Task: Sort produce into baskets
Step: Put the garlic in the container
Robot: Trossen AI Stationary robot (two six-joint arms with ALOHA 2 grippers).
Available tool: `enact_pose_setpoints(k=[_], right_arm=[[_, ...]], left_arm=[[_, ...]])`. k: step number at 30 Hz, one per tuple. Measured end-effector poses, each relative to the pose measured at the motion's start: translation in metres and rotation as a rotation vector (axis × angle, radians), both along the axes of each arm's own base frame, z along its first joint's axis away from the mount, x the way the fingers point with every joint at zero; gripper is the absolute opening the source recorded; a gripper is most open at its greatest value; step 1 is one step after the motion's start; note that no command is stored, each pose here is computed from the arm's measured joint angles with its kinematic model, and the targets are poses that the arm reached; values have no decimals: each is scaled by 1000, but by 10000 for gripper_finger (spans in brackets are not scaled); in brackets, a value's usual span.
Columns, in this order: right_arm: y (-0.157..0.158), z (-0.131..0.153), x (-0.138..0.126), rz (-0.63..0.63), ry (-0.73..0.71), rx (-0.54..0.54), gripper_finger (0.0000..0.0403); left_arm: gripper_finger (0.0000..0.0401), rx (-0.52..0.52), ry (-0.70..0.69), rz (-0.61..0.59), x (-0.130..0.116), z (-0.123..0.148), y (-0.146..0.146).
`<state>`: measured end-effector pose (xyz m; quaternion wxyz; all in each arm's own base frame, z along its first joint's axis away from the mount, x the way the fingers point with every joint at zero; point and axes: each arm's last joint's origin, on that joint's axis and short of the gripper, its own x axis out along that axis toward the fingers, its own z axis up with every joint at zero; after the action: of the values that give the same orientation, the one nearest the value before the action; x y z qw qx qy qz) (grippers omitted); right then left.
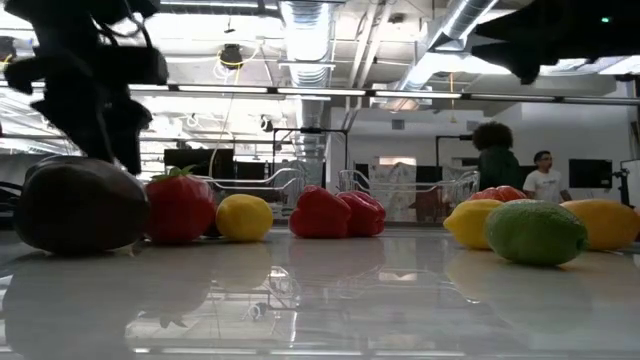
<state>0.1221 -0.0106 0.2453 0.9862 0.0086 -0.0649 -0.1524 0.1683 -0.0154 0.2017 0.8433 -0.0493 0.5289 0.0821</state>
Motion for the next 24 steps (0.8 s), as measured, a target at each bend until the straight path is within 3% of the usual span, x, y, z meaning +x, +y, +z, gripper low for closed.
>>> enact_pose_setpoints(k=[7, 12, 24], right_arm=[[-16, 18, 30, 37, 84, 9, 281], [-22, 36, 42, 56, 69, 3, 281], [-13, 36, 51, 150, 72, -10, 281]], left_arm=[[309, -1, 136, 76, 15, -20, 14], [277, -4, 210, 102, 30, -17, 20], [259, 122, 435, -185, 49, -17, 21]])
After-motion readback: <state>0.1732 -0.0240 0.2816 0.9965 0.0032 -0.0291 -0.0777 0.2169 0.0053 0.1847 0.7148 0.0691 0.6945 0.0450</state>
